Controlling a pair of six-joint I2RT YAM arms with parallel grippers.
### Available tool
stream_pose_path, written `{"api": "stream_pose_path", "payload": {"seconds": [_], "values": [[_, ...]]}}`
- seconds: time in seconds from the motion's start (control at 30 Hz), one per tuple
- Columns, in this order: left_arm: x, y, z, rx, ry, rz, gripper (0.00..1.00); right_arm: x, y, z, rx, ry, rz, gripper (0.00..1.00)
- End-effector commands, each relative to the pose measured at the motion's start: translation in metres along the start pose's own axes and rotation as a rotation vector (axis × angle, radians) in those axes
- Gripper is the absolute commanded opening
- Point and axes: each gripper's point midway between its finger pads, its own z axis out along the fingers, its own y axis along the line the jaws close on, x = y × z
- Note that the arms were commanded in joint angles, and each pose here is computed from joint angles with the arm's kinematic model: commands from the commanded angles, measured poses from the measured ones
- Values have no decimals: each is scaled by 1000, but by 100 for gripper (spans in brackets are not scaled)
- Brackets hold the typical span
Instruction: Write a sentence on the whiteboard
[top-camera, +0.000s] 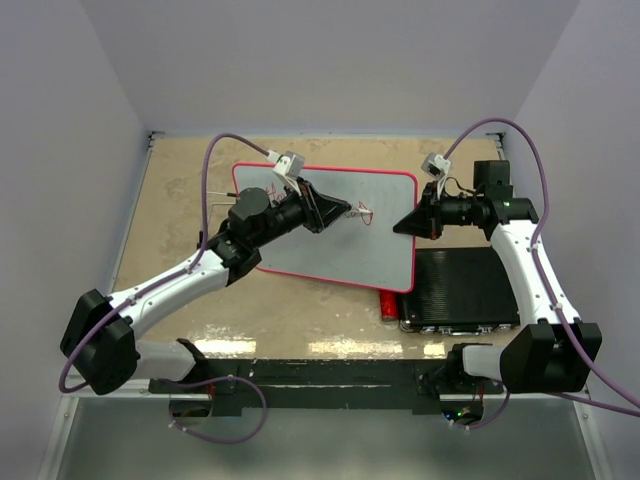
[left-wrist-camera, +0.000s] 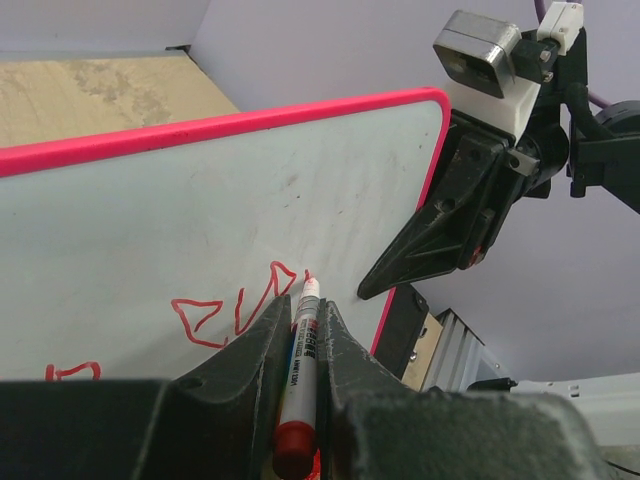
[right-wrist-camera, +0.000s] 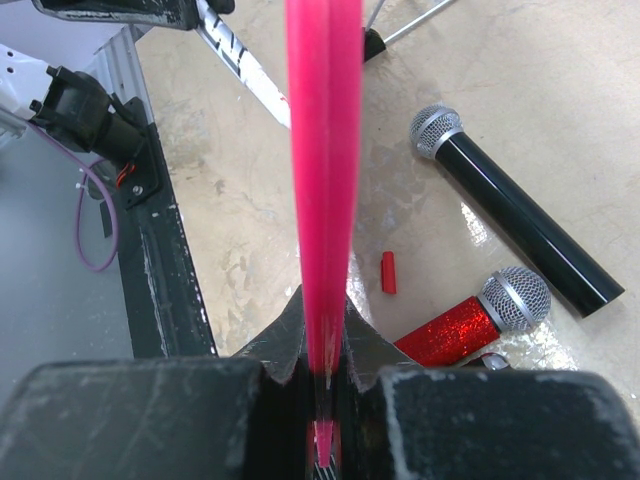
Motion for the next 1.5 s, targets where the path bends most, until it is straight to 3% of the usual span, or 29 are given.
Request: {"api": "stream_pose_path", "payload": {"seconds": [0.0, 0.5, 1.47], "values": [[-29, 0, 8, -20, -78, 20, 0, -20, 11, -4, -23, -54, -119, 0], [-43, -31, 2, 102, -97, 33, 0, -19, 11, -4, -24, -53, -117, 0], [-15, -9, 16, 51, -20, 4, 0, -20, 11, -4, -20, -54, -119, 0]]}}
